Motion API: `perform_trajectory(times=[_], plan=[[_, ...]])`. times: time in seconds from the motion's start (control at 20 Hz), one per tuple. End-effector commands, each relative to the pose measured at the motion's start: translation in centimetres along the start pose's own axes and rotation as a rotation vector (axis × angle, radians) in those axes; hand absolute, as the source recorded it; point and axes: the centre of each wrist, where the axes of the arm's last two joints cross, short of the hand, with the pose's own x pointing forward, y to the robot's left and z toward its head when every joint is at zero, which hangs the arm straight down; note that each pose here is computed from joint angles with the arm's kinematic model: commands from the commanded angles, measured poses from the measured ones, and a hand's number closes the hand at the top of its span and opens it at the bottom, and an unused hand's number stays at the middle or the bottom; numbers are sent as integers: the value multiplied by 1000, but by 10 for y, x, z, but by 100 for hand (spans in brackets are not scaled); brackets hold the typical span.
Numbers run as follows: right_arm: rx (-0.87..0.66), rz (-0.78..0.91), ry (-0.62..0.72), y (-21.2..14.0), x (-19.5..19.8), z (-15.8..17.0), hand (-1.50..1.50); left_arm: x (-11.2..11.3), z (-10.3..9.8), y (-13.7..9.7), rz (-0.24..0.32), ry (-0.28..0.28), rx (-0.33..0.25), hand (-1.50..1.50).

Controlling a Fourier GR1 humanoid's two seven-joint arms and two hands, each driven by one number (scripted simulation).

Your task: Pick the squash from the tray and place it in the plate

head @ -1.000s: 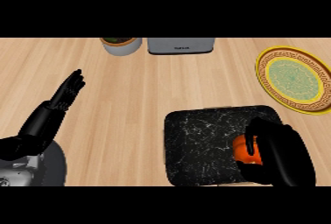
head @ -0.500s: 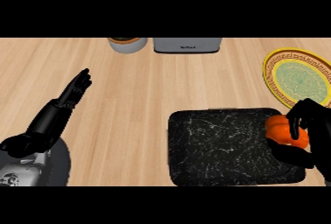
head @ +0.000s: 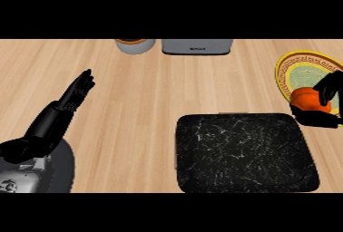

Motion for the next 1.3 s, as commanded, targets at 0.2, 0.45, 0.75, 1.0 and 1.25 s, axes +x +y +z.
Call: perform_trajectory(times=[0.2,0.45,0.75,1.0,1.25], plan=[[-57,-12,39,40,-47,-54,150,4,-20,4,-6,-12,-1,0],[8,69,88,33,-98,-74,150,0,-6,4,-7,-6,-19,0],[180,34,296,60,-111,-82,-150,2,-14,3,15,-29,-21,0],[116,4,244,75,-139,-66,-150,13,-21,-9,0,-42,-29,0],[32,-117,153,60,-149,-71,-150,5,-19,-22,13,-31,-34,0]])
